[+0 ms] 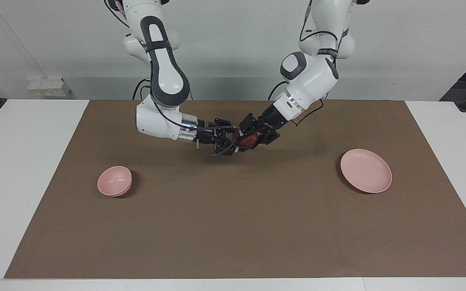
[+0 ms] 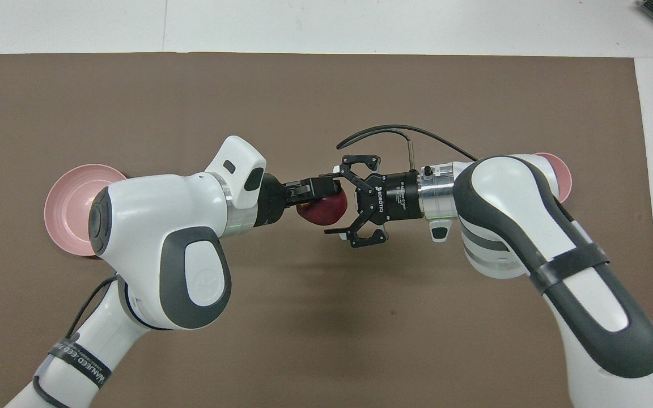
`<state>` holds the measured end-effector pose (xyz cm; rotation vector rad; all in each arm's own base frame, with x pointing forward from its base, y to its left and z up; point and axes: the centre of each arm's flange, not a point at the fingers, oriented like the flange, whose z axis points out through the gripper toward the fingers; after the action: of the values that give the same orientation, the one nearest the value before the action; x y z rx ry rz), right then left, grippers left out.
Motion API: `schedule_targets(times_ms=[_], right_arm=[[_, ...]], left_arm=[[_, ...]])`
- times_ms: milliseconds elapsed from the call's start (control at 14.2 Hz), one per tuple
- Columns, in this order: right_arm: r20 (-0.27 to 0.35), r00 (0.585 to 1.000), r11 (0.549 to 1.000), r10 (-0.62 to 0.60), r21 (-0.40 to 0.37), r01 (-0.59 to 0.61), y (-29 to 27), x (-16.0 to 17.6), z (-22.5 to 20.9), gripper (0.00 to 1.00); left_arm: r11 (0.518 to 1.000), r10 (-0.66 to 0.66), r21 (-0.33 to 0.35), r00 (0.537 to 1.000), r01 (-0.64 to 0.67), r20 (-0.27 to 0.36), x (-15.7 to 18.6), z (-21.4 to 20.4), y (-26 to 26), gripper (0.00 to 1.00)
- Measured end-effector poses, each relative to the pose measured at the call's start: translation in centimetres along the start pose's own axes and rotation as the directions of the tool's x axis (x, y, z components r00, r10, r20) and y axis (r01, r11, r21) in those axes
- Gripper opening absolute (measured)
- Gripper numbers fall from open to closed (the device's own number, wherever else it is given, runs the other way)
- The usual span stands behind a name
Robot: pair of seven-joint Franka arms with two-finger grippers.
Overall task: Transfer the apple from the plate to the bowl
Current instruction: 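Close the right gripper on the apple held by the left gripper, then carry the apple with the right gripper while the left gripper withdraws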
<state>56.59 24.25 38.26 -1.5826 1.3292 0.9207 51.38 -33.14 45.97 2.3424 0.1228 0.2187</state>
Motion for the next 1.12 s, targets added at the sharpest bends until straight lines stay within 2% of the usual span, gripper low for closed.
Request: schedule_targets(times_ms=[211,281,351,421,561,702,912,1123], right_arm=[[0.0,1.0,1.0,0.003,0.0,-0.003,0.0,-0.1,0.0,0.82],[0.001,1.0,1.0,0.003,0.0,-0.003,0.0,-0.1,0.0,0.82],[0.002,1.0,1.0,0.002,0.002,-0.002,0.0,-0.2,0.0,0.82],[0.003,1.0,1.0,0.002,0.002,-0.002,0.0,-0.2,0.0,0.82],[0.003,1.0,1.0,0.002,0.0,-0.002,0.0,-0.3,0.1,0.82],[0.003,1.0,1.0,0.001,0.0,-0.001,0.0,-0.3,0.1,0.82],[0.003,1.0,1.0,0.001,0.0,-0.001,0.0,-0.3,0.1,0.82],[0.003,1.0,1.0,0.005,-0.008,-0.005,0.3,-0.1,0.5,0.82]], left_arm=[[1.0,-0.005,0.0,1.0,0.005,-0.001,0.0,0.0,0.0,0.71],[1.0,-0.012,-0.001,1.0,0.012,-0.002,0.1,0.0,0.1,0.78],[1.0,-0.011,0.001,1.0,0.011,-0.004,0.2,-0.1,0.3,0.78],[1.0,-0.008,0.001,1.0,0.008,-0.007,0.2,-0.2,0.5,0.83],[1.0,0.0,0.0,1.0,0.0,-0.015,0.5,-0.6,1.3,1.0],[1.0,0.026,0.016,1.0,-0.026,-0.017,0.7,-0.8,1.5,1.0],[0.992,0.094,0.082,0.996,-0.094,0.0,1.2,-1.6,1.3,1.0],[0.96,0.172,0.214,0.983,-0.181,0.057,3.1,-4.3,-1.0,1.0]])
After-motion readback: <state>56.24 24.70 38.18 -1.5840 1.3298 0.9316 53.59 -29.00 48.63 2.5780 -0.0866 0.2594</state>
